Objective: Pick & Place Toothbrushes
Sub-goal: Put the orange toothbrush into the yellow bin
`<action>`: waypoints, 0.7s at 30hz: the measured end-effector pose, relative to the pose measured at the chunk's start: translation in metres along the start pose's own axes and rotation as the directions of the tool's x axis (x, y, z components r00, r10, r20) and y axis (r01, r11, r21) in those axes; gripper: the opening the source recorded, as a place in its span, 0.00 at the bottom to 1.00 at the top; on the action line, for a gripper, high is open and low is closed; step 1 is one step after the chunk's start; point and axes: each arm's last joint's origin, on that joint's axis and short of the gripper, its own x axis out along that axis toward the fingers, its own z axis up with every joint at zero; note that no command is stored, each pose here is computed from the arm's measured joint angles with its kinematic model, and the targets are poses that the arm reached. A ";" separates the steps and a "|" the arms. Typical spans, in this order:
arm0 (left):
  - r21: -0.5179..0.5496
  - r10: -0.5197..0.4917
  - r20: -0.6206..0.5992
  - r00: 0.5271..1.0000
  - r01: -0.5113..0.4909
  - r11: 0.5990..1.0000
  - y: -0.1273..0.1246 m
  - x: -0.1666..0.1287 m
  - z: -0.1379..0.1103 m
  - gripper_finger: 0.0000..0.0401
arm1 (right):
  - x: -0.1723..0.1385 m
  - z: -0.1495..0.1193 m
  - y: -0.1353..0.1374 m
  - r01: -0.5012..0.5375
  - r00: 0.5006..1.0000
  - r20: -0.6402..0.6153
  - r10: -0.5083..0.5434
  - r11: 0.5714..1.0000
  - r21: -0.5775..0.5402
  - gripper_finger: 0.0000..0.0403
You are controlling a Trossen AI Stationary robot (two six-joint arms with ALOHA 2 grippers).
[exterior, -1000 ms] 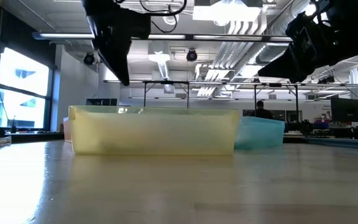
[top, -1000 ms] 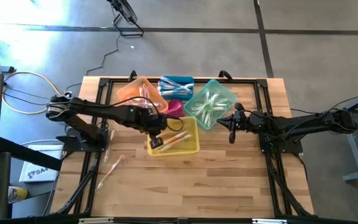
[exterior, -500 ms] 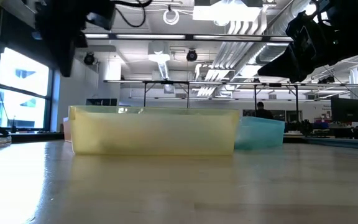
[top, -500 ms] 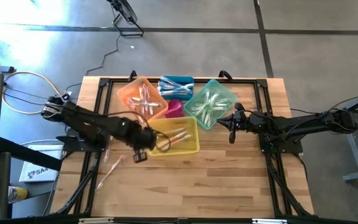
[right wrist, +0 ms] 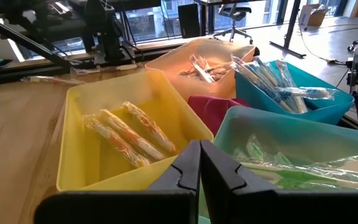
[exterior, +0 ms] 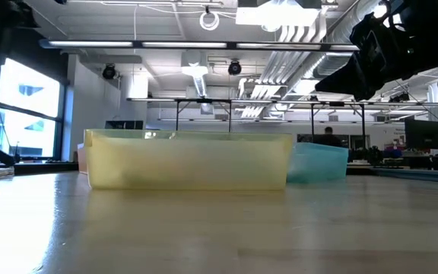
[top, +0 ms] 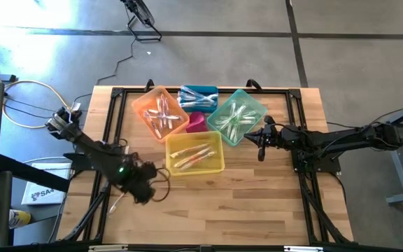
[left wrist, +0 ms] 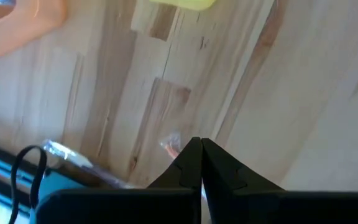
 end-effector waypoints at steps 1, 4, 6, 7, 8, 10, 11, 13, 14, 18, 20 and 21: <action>-0.003 0.009 0.010 1.000 -0.009 1.000 -0.002 -0.001 -0.005 0.00 | 0.000 0.000 0.000 0.000 1.000 0.000 0.000 1.000 0.004 0.01; -0.018 0.012 0.039 0.999 -0.011 1.000 -0.010 -0.005 -0.017 0.00 | 0.000 0.000 0.000 0.000 1.000 0.000 0.000 1.000 0.007 0.01; -0.031 0.016 0.045 0.999 -0.014 0.999 -0.013 -0.006 -0.024 0.00 | 0.000 0.000 0.000 0.000 1.000 0.002 0.000 1.000 0.008 0.01; -0.039 0.013 0.049 0.999 -0.011 0.999 -0.015 -0.006 -0.028 0.00 | 0.000 0.001 0.000 -0.001 1.000 0.007 0.001 1.000 0.009 0.01; -0.049 0.015 0.048 0.999 -0.013 0.999 -0.016 -0.005 -0.032 0.00 | 0.000 0.001 0.000 -0.002 1.000 0.013 0.002 1.000 0.010 0.01; -0.073 0.030 0.041 0.999 -0.027 0.997 -0.018 -0.001 -0.042 0.00 | 0.000 0.002 0.000 -0.003 1.000 0.016 0.003 1.000 0.011 0.01; -0.093 0.039 0.038 0.998 -0.036 0.995 -0.018 0.003 -0.047 0.00 | 0.000 0.001 0.000 -0.002 1.000 0.015 0.002 1.000 0.011 0.01; -0.133 0.050 0.036 0.998 -0.045 0.990 -0.020 0.009 -0.057 0.00 | 0.000 0.002 0.000 -0.003 1.000 0.018 0.003 1.000 0.011 0.01; -0.147 0.046 0.037 0.998 -0.040 0.988 -0.021 0.013 -0.061 0.00 | 0.000 0.002 0.000 -0.003 1.000 0.020 0.003 1.000 0.012 0.01; -0.175 0.008 0.045 0.999 0.000 0.984 -0.027 0.022 -0.075 0.00 | 0.000 0.002 0.000 -0.006 1.000 0.021 0.006 1.000 0.012 0.01; -0.194 0.007 0.044 0.999 0.001 0.981 -0.027 0.025 -0.081 0.00 | 0.000 0.002 0.000 -0.006 1.000 0.021 0.006 1.000 0.012 0.01; -0.208 0.011 0.043 0.999 -0.002 0.978 -0.026 0.026 -0.084 0.00 | 0.000 0.002 0.000 -0.006 1.000 0.021 0.006 1.000 0.012 0.01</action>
